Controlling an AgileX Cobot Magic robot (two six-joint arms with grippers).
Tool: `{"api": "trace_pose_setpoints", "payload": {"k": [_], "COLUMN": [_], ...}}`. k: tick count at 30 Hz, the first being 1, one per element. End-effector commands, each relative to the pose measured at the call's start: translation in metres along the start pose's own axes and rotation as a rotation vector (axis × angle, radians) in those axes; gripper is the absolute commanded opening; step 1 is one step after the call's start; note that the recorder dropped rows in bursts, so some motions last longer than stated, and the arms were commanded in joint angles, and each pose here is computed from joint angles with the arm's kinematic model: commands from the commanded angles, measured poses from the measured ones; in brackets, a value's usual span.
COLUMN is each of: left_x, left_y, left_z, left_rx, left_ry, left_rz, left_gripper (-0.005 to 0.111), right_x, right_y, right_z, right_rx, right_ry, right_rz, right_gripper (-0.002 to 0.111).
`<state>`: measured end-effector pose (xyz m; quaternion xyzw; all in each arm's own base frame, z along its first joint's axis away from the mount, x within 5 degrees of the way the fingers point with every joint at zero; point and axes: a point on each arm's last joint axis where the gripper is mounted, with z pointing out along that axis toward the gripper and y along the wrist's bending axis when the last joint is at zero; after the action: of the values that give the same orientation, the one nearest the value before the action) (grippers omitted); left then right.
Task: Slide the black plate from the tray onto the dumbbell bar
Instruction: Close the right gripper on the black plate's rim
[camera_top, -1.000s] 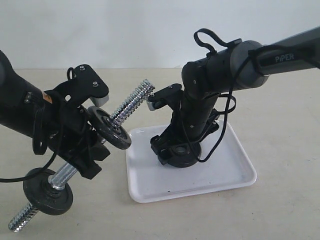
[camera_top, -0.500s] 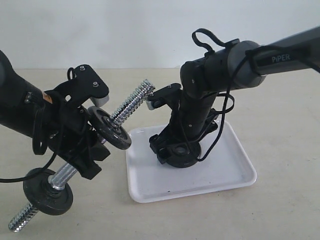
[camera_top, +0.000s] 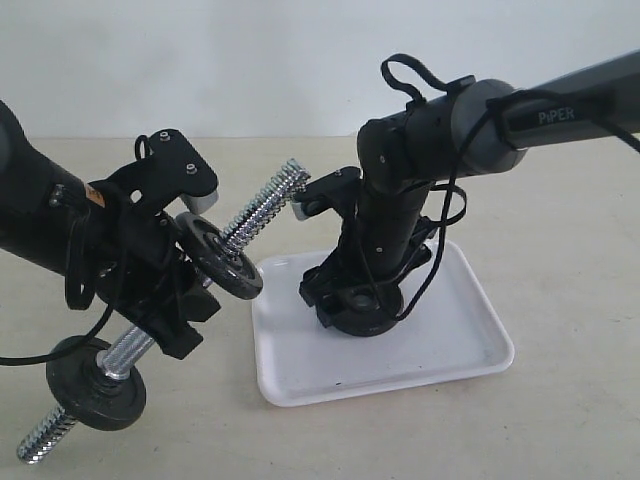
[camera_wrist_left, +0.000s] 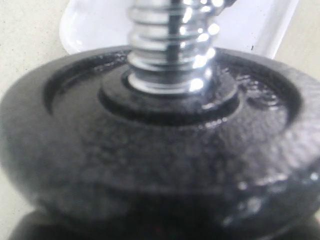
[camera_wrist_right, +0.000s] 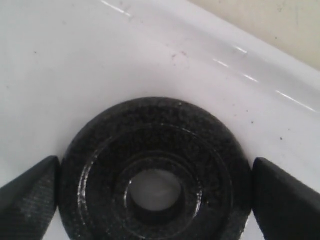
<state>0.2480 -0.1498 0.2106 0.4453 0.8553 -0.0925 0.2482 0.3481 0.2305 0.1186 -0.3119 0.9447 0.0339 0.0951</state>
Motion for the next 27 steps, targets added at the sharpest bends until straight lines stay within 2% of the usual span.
{"api": "trace_pose_setpoints", "payload": {"k": [1, 8, 23, 25, 27], "left_x": [-0.0231, -0.0231, -0.0231, -0.0231, -0.0231], "left_y": [0.0056, 0.0056, 0.0056, 0.0056, 0.0056], "left_z": [-0.0237, -0.0237, -0.0237, -0.0237, -0.0237], "left_rx": [-0.083, -0.083, -0.083, -0.083, -0.083], "left_ry": [-0.172, -0.172, -0.172, -0.172, -0.172], "left_rz": [-0.019, -0.019, -0.019, -0.019, -0.019], "left_gripper": [0.004, 0.004, 0.004, 0.004, 0.004], "right_x": [0.027, 0.0345, 0.034, 0.0342, 0.0351], "right_y": [-0.0003, -0.0001, -0.0018, -0.0018, -0.0018], "right_z": [0.0228, 0.0268, 0.027, 0.0269, 0.0266], "right_rx": [-0.01, -0.012, 0.005, 0.006, 0.006], "right_ry": [0.236, 0.319, 0.312, 0.314, 0.325], "right_rz": [0.001, 0.007, -0.006, 0.002, 0.002], "right_gripper": [0.079, 0.08, 0.08, 0.078, 0.072]}}
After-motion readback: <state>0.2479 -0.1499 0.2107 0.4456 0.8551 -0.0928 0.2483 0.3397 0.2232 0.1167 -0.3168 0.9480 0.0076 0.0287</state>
